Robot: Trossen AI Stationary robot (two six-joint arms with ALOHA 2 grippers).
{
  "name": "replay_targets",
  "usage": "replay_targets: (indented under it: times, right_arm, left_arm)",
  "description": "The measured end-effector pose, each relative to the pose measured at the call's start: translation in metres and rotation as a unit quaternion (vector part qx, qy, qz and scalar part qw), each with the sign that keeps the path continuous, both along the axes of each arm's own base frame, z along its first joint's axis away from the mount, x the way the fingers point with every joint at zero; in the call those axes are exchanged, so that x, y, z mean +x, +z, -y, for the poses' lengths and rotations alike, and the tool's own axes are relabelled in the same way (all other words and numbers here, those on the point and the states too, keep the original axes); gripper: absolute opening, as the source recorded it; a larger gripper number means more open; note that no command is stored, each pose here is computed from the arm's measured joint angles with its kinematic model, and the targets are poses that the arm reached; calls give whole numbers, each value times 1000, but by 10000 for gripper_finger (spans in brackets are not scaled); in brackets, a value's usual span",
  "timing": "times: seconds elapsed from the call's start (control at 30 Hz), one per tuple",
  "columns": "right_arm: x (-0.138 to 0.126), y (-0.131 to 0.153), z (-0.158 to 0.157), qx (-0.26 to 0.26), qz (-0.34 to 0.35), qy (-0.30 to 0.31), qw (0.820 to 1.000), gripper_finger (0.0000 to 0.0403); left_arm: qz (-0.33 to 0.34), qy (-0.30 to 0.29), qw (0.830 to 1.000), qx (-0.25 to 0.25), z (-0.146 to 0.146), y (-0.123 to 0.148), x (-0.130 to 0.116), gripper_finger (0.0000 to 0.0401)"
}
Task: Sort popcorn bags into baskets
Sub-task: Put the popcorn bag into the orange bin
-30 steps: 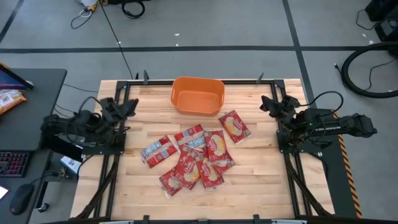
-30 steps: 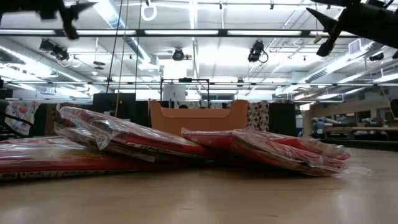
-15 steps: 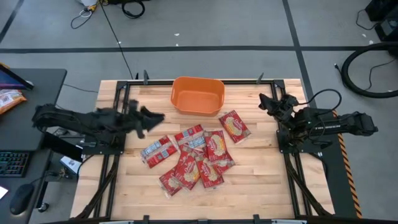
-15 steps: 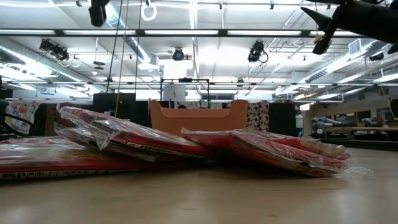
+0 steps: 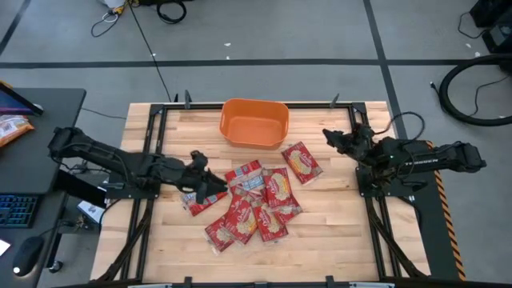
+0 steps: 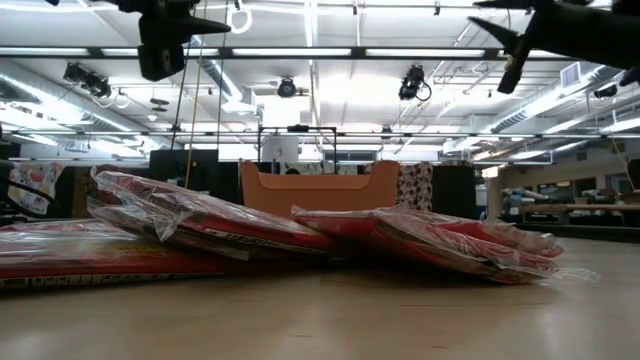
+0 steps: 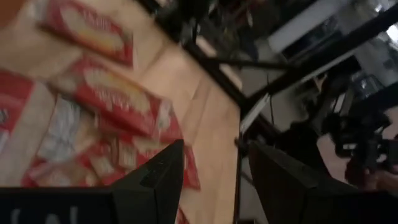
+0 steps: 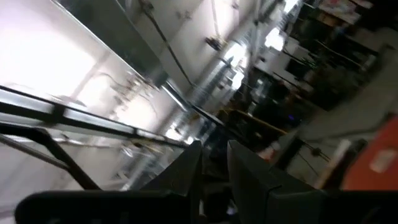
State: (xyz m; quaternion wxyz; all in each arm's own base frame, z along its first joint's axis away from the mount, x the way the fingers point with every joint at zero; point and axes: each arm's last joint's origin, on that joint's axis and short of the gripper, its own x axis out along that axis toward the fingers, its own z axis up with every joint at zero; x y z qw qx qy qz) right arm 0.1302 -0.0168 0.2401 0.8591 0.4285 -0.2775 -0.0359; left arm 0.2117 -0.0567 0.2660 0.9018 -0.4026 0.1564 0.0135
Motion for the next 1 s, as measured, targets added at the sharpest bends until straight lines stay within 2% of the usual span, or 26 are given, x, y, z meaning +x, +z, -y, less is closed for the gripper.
replay_targets:
  times: [0.13,0.33,0.5,0.63,0.77,0.9,1.0]
  right_arm:
    - [13,14,0,-11,-113,11,993,82]
    - [23,50,0,-77,-239,3,968,82]
    - [26,76,0,-127,-255,-10,958,82]
    - [29,82,-1,-135,-257,-6,957,82]
    - [30,79,-5,-133,-271,8,953,82]
    - [29,76,-7,-113,-284,21,952,82]
    - [29,73,-8,-100,-293,29,951,82]
  left_arm:
    - [-59,-26,998,25,9,8,7,185]
    - [-167,-51,981,89,16,19,14,185]
    - [-225,-54,967,104,19,6,17,185]
    - [-239,-55,963,109,21,-2,24,185]
    - [-233,-70,960,137,24,-10,34,185]
    - [-189,-84,966,154,31,-14,52,185]
    - [-182,-84,967,159,34,-13,68,185]
